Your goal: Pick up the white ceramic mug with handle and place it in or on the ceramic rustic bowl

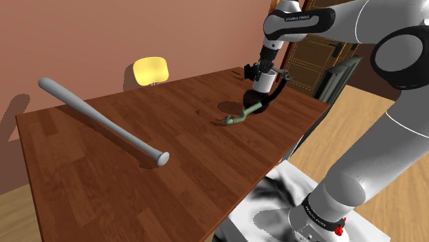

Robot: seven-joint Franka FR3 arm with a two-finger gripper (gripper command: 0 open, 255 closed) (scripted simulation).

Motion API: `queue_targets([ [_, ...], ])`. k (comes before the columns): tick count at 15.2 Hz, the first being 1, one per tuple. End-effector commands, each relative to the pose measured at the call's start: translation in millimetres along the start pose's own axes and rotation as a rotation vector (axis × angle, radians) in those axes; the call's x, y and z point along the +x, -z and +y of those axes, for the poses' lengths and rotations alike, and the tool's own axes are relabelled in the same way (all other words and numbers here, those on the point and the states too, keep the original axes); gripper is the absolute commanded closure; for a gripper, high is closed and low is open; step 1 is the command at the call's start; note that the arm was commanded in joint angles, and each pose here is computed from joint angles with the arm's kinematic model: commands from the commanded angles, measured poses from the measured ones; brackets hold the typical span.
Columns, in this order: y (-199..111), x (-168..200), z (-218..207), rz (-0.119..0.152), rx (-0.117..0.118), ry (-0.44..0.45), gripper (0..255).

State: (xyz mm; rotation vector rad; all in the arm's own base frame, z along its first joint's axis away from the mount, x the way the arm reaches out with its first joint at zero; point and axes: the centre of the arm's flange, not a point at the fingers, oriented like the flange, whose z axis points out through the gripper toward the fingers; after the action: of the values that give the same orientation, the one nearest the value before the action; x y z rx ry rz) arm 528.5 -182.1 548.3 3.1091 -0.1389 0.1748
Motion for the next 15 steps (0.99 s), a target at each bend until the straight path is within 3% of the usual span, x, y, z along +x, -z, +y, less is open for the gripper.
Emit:
queue_targets([
  [1,-1,16,21,0.001,-0.001,0.001,255],
  [8,1,72,96,0.001,-0.001,0.001,255],
  [15,-35,68,95,0.001,-0.001,0.001,255],
])
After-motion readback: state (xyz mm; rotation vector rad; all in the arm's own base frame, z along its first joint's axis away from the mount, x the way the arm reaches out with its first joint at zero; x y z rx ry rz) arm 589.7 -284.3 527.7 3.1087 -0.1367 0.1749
